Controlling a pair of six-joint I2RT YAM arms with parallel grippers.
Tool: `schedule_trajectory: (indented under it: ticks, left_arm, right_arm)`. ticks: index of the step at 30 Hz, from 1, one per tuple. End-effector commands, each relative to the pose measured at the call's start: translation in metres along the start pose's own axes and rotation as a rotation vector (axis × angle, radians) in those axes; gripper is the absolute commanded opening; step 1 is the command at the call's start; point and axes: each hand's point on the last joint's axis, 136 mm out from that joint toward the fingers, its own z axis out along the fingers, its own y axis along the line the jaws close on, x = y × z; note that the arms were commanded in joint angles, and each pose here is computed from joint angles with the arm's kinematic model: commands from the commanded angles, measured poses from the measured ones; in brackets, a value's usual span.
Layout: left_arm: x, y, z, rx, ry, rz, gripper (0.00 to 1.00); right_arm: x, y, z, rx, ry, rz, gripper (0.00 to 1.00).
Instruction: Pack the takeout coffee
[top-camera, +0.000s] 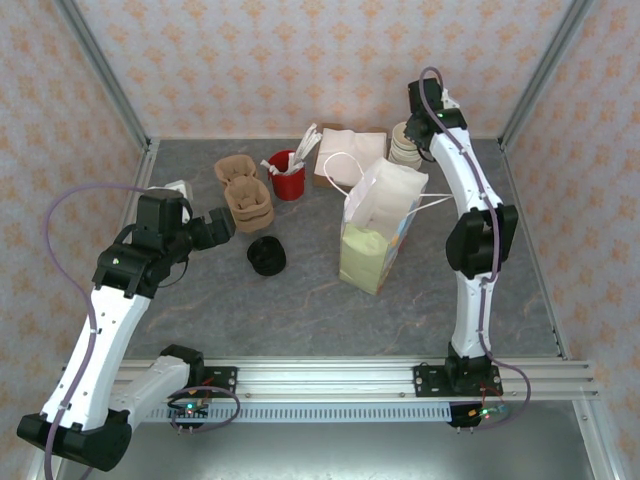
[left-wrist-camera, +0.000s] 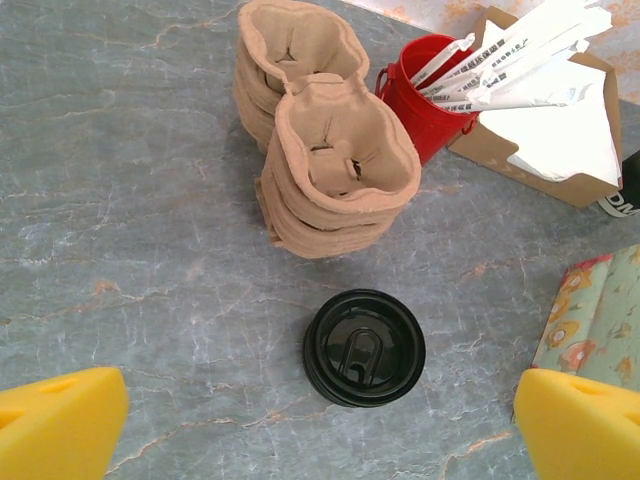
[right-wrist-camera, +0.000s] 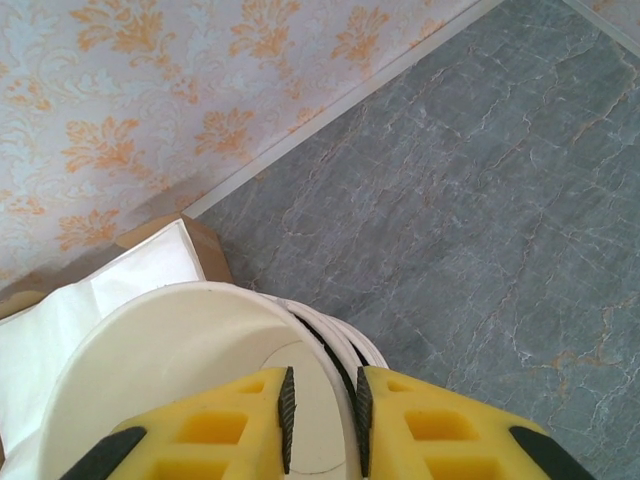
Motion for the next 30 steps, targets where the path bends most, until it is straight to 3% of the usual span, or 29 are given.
schedule_trajectory:
  ticks: [1,4,11,18,30]
  left_arm:
    - [0.004,0.002,-0.006,-0.006,0.006,-0.001,1.0]
    - [0.004,0.003,-0.006,-0.008,0.004,0.0,1.0]
    - [0.005,0.004,-0.005,-0.013,0.004,0.004,1.0]
    - [0.007,0.004,-0.003,-0.015,0.012,0.006,1.0]
    - [0.007,0.002,-0.006,0.002,0.01,-0.001,1.0]
  right_arm:
    - [0.002,0.001,0.002,0.013,0.007,-0.007,0.25]
    - [0.002,0.001,0.003,0.014,0.006,-0.008,0.25]
    - [-0.005,0.003,-0.005,0.003,-0.005,-0.005,0.13]
    - [-0.011,0.002,-0.017,-0.001,-0.018,-0.001,0.09]
    - [-0.031,0.001,-0.067,-0.071,-0.068,0.05,0.02]
